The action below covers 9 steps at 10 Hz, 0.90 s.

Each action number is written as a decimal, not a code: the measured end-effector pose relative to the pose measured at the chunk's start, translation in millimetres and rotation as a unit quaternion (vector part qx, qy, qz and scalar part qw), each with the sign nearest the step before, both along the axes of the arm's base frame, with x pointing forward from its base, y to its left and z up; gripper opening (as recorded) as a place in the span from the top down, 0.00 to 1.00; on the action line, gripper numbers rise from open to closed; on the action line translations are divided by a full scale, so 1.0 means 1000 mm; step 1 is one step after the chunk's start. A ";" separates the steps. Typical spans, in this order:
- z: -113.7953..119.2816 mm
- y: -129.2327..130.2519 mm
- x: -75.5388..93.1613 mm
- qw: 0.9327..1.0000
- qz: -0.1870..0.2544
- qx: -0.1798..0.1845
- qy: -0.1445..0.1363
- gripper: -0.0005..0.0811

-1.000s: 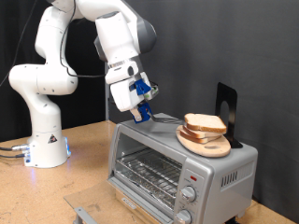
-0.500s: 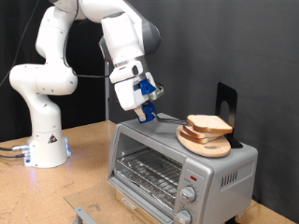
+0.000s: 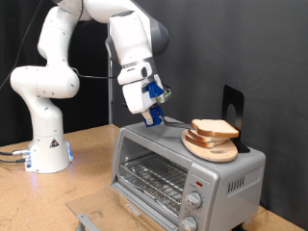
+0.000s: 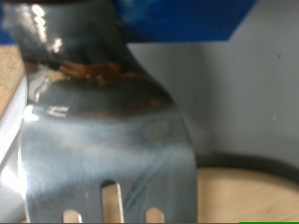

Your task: Make a piece of toast with the oven

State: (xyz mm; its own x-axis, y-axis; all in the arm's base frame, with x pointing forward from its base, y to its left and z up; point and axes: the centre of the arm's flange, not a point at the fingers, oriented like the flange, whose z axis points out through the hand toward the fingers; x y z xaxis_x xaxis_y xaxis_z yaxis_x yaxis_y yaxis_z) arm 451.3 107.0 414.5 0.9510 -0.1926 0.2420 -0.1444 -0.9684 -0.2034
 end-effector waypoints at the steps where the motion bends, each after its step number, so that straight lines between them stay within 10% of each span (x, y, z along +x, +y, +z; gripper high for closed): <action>1: 0.001 0.000 0.001 1.000 0.005 -0.002 0.022 0.40; 9: 0.007 0.005 0.025 0.999 -0.001 -0.003 0.053 0.40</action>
State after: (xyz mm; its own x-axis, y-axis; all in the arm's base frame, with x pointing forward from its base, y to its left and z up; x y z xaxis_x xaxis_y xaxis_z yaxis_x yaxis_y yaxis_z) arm 475.9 112.3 421.6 0.9707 -0.1944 0.1413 -0.1677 -0.9691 -0.1812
